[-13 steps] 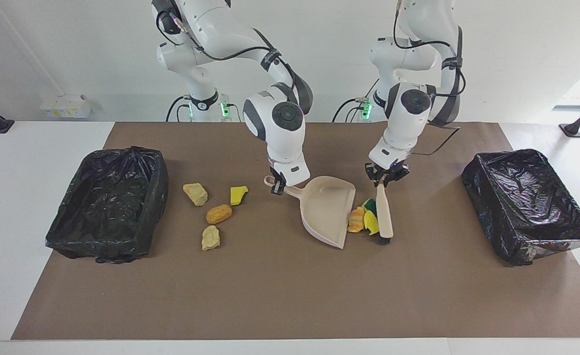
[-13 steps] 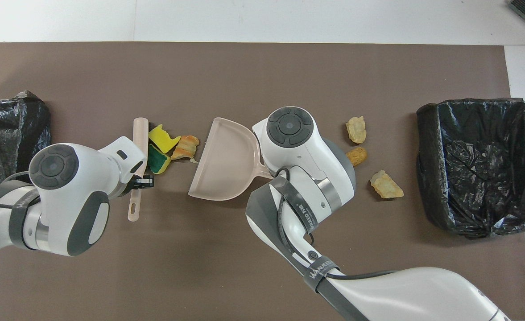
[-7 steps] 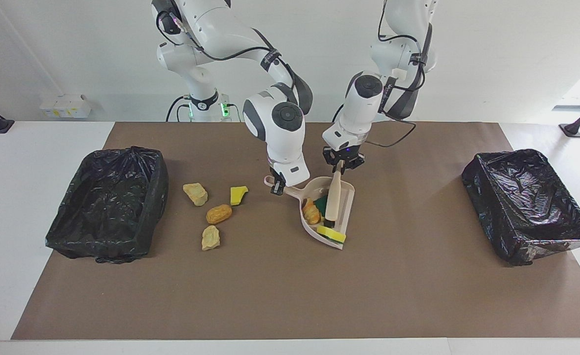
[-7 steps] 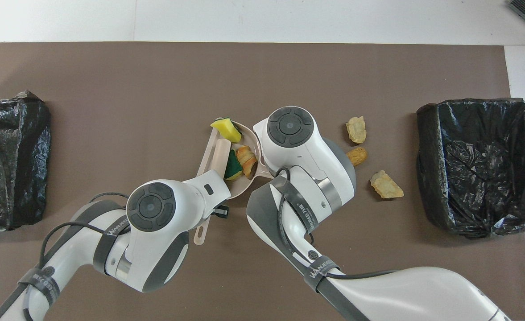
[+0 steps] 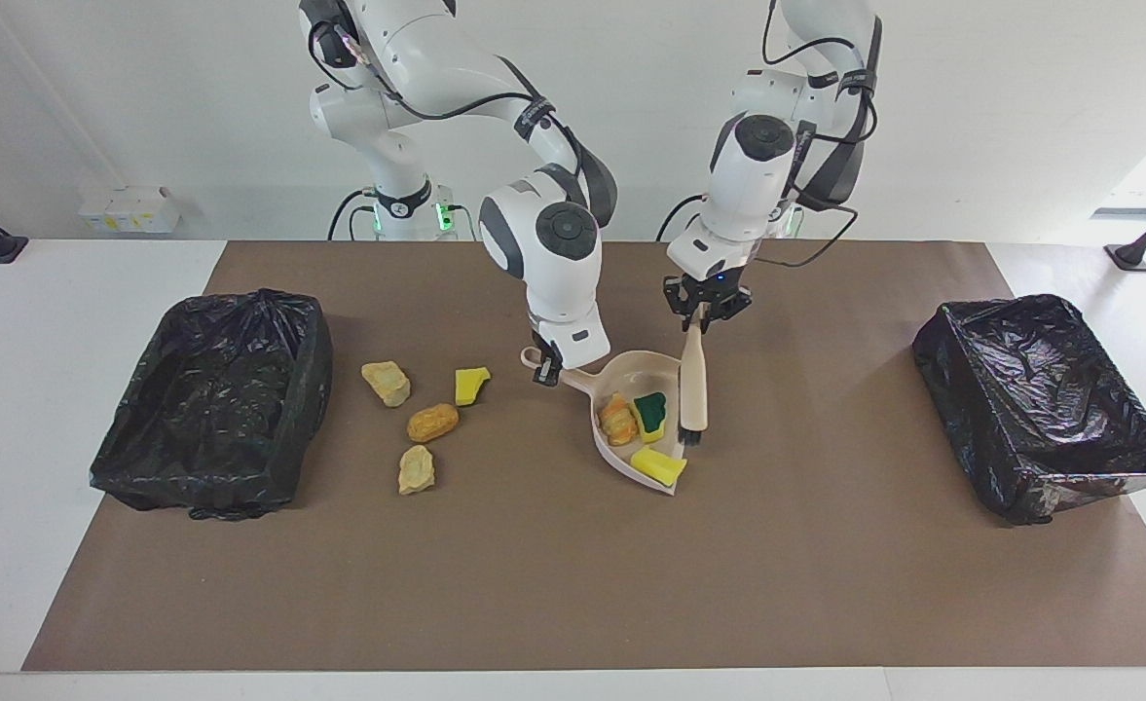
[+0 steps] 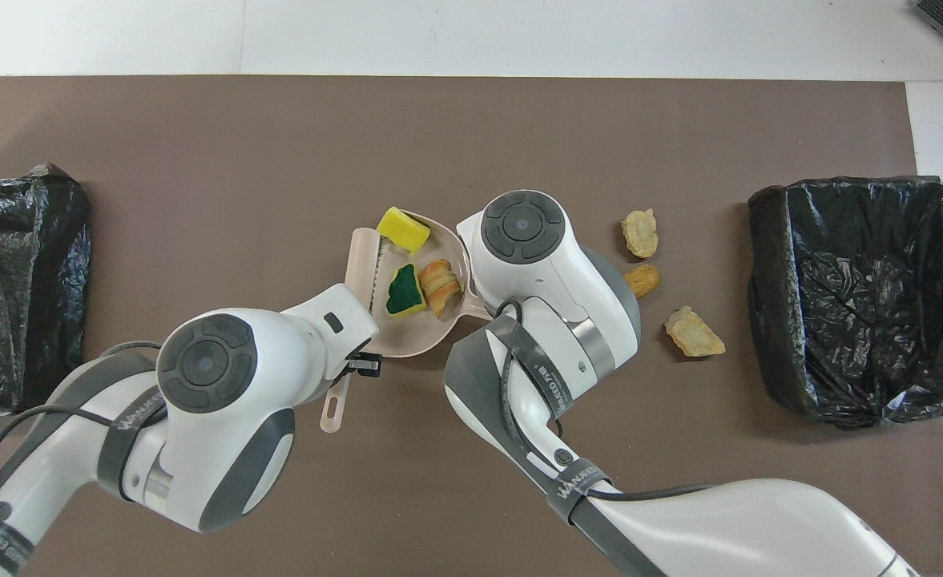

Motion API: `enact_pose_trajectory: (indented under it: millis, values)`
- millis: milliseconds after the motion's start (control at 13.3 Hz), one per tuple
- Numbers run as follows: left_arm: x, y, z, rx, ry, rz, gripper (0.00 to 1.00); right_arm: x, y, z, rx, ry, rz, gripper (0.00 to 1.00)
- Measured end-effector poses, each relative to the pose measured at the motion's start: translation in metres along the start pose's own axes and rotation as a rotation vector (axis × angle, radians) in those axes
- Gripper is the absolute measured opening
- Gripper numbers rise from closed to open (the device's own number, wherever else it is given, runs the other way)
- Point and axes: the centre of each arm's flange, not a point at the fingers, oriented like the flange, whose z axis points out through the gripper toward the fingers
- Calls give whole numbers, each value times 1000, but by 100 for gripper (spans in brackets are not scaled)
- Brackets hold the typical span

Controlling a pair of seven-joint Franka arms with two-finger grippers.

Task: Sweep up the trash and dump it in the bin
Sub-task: 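Brush the sponge and trash pieces into the pink dustpan with the left gripper, then carry the dustpan to the nearby black bin and tip it with the right gripper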

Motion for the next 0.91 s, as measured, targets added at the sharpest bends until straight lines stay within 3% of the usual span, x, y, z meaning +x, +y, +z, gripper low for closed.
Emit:
enact_pose_trajectory:
  millis: [226, 377, 603, 905]
  values:
    - [31, -49, -21, 16, 0, 4, 26, -13, 16, -17, -16, 25, 70, 32]
    - [47, -57, 3, 14, 7, 69, 26, -40, 42, -45, -42, 62, 127, 32]
    - [68, -72, 54, 13, 1, 104, 26, -97, 82, -88, -76, 114, 234, 32]
    - [59, -40, 55, 14, -32, -9, 26, -192, 134, -120, -65, 129, 304, 32]
